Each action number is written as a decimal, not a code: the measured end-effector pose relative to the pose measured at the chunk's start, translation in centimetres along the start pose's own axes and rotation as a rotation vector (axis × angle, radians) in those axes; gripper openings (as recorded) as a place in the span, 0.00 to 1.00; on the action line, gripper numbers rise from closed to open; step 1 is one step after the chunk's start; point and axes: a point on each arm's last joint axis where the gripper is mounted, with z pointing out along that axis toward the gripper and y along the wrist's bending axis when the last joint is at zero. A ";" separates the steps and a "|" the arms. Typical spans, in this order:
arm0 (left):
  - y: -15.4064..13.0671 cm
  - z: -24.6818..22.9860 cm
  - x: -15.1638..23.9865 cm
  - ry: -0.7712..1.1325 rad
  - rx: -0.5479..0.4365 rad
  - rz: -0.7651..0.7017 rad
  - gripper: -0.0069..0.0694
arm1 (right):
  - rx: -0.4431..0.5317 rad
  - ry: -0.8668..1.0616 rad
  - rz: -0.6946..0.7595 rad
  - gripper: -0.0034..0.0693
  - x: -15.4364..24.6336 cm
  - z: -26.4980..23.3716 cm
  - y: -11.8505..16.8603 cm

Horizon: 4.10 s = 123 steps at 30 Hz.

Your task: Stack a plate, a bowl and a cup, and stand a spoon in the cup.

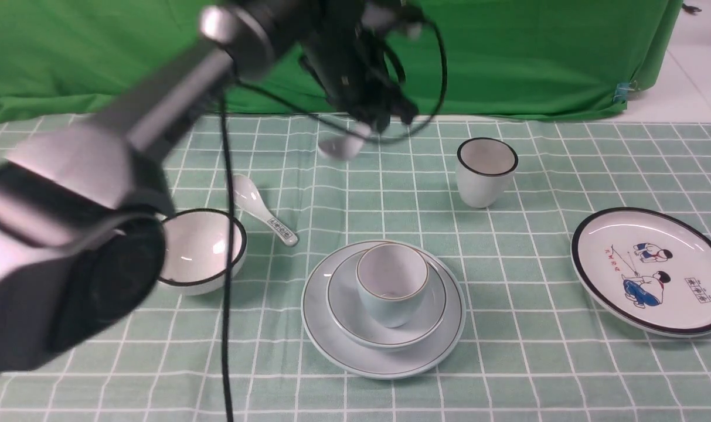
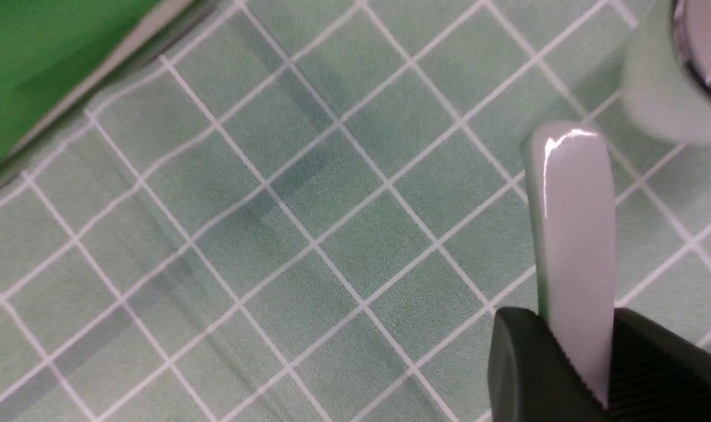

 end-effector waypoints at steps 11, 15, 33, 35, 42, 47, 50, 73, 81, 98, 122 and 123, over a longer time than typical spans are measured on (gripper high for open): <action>-2.0 -16.3 -1.5 -0.280 0.081 -0.015 0.25 | 0.001 -0.007 0.000 0.08 -0.1 0.0 0.0; -2.5 -18.3 -1.2 -0.302 0.067 0.000 0.25 | 0.001 -0.007 0.000 0.08 -0.1 0.0 0.0; -5.1 -12.6 11.4 -0.661 0.033 -0.285 0.25 | 0.006 -0.037 -0.003 0.08 -0.3 0.0 -0.1; -5.1 -12.0 12.0 -0.705 -0.010 -0.300 0.25 | 0.005 -0.040 -0.002 0.08 -0.4 0.0 0.0; -8.7 -7.7 12.7 -0.734 -0.054 -0.173 0.25 | -0.018 -0.049 0.006 0.08 -0.4 0.0 0.2; -10.1 -4.6 12.8 -0.720 -0.041 -0.207 0.25 | -0.037 -0.052 0.014 0.08 -0.5 0.0 0.3; -10.0 -2.7 13.0 -0.720 -0.040 -0.267 0.25 | -0.040 -0.053 0.015 0.08 -0.5 0.0 0.4; -10.9 1.1 14.0 -0.660 0.040 -0.303 0.29 | -0.045 -0.078 0.020 0.08 -0.7 0.0 0.4; -10.9 1.5 15.0 -0.630 0.035 -0.297 0.42 | -0.049 -0.085 0.022 0.08 -0.8 0.0 0.4; -11.1 -13.6 16.8 -0.587 0.141 -0.173 0.11 | -0.055 -0.503 -0.059 0.08 3.4 -6.2 2.1; -11.0 -21.8 34.4 -0.725 0.213 -0.197 0.10 | 0.124 -1.143 -0.015 0.16 21.0 -5.6 4.3; -11.0 -21.9 34.5 -0.735 0.214 -0.197 0.10 | 0.124 -1.143 -0.014 0.16 21.0 -5.6 4.3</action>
